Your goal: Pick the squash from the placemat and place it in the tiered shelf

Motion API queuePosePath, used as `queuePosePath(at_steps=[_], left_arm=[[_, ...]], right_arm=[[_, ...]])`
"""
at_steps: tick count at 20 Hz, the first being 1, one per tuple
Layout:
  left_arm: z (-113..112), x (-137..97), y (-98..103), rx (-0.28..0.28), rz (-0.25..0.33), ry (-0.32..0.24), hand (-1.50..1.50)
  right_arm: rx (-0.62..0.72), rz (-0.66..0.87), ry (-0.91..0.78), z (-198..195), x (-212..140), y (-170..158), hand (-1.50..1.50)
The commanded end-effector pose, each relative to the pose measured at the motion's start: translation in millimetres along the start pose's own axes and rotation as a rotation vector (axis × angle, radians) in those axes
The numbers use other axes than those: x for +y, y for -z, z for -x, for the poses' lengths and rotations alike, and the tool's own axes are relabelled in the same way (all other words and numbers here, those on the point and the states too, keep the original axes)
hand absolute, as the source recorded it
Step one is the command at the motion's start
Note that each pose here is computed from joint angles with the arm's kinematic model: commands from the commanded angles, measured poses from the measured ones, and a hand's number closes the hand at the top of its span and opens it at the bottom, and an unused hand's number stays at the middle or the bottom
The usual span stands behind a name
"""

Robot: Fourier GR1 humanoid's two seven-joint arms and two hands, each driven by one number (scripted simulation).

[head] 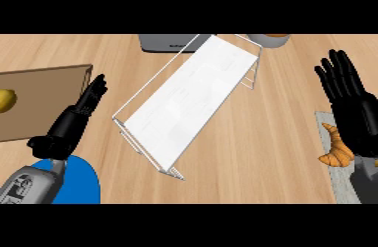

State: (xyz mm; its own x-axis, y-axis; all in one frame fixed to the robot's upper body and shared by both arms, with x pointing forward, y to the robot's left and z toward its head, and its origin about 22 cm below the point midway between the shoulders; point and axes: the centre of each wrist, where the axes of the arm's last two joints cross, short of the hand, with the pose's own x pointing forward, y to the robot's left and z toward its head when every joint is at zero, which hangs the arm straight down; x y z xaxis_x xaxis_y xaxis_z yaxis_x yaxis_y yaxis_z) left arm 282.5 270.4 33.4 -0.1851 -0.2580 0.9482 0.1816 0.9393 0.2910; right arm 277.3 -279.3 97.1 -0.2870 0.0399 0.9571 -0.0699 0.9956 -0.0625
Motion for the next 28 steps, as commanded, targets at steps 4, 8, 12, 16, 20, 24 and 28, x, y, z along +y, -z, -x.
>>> queuePosePath(at_steps=[4,8,12,16,20,24,28], left_arm=[[36.9,16.1,-36.3,0.228,-0.114,0.015,0.00],[54.4,14.0,-56.0,0.347,-0.157,-0.017,0.00],[63.6,-12.6,-62.8,0.427,-0.088,-0.060,0.00],[65.3,-38.4,-49.2,0.405,-0.061,-0.057,0.00],[54.8,-31.1,-48.2,0.422,-0.047,-0.065,0.00],[39.2,-21.7,-35.1,0.406,-0.012,-0.045,0.00],[45.5,-38.6,-42.0,0.382,0.015,-0.048,0.00]], right_arm=[[0.402,0.584,-0.414,24.2,-132.5,-65.9,-1.50],[0.795,0.941,-0.761,31.9,-212.0,-155.2,1.50],[0.741,1.270,-0.525,40.6,-211.3,-173.9,-1.50],[0.640,1.105,-0.511,17.7,-218.6,-192.1,-1.50],[0.727,0.919,-0.556,-12.2,-195.7,-153.3,-1.50],[0.903,0.812,-0.525,-35.1,-180.7,-106.6,-1.50],[1.178,0.733,-0.781,-53.0,-192.8,-95.5,-1.50]])
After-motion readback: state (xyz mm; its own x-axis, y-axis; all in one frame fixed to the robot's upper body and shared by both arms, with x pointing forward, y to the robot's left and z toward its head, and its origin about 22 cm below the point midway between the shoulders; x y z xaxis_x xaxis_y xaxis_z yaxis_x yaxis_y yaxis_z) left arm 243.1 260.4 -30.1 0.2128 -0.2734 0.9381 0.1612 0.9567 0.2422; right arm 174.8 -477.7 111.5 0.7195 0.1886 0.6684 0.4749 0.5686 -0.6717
